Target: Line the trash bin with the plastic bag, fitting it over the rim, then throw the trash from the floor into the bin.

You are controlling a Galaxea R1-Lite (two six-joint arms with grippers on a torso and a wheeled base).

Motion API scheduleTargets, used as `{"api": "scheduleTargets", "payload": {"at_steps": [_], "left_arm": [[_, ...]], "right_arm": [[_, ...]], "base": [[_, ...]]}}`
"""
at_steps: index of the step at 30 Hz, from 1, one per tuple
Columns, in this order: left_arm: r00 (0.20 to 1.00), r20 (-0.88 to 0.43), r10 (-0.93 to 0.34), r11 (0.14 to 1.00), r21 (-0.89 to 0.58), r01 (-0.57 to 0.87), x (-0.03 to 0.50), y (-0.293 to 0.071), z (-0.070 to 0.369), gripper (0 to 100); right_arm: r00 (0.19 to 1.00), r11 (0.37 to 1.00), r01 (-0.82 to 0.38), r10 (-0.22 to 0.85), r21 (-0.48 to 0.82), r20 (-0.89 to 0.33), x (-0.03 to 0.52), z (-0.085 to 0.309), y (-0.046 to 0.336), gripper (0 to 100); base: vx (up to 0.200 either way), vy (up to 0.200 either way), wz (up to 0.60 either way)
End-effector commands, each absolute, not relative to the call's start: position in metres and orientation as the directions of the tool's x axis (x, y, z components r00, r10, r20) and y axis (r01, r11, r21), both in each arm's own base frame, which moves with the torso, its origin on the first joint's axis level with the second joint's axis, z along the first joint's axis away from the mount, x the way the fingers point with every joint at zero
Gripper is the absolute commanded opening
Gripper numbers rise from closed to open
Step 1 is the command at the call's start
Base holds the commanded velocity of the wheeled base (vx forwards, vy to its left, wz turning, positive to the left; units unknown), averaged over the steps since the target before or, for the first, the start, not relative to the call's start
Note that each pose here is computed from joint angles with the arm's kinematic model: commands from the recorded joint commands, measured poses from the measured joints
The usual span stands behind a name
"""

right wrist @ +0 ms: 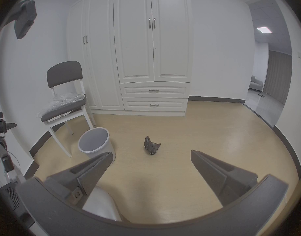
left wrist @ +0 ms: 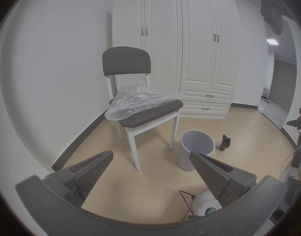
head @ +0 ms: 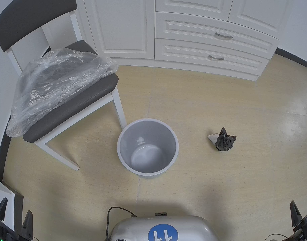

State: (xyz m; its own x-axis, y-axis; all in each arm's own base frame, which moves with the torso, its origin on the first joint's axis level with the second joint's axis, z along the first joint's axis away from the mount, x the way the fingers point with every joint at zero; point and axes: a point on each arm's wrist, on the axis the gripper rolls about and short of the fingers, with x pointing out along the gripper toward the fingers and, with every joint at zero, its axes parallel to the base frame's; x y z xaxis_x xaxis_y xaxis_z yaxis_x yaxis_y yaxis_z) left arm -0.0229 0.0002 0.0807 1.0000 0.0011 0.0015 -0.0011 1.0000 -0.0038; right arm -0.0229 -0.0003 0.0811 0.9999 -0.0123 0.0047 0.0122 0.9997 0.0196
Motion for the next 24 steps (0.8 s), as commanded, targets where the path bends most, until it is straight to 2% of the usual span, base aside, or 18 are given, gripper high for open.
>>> {"api": "scheduleTargets", "payload": {"at_steps": [1, 12, 24], "left_arm": [[1.0, 0.0, 0.0, 1.0, 0.0, 0.0, -0.0228, 0.0001, 0.0755, 100], [0.999, 0.0, -0.038, 0.998, 0.051, 0.038, -0.0228, -0.0008, 0.0755, 100], [1.0, 0.002, -0.015, 1.0, -0.017, 0.015, -0.0229, -0.0002, 0.0759, 100]], "right_arm": [[1.0, 1.0, 0.015, -0.015, 0.018, 0.002, -0.0228, 0.0756, -0.0003, 100], [1.0, 0.999, -0.001, 0.002, -0.034, 0.002, -0.0228, 0.0756, 0.0001, 100], [1.0, 1.0, 0.001, -0.002, 0.023, 0.005, -0.0228, 0.076, -0.0001, 100]], "base": [[0.0, 0.0, 0.0], [0.0, 0.0, 0.0], [0.0, 0.0, 0.0]]}}
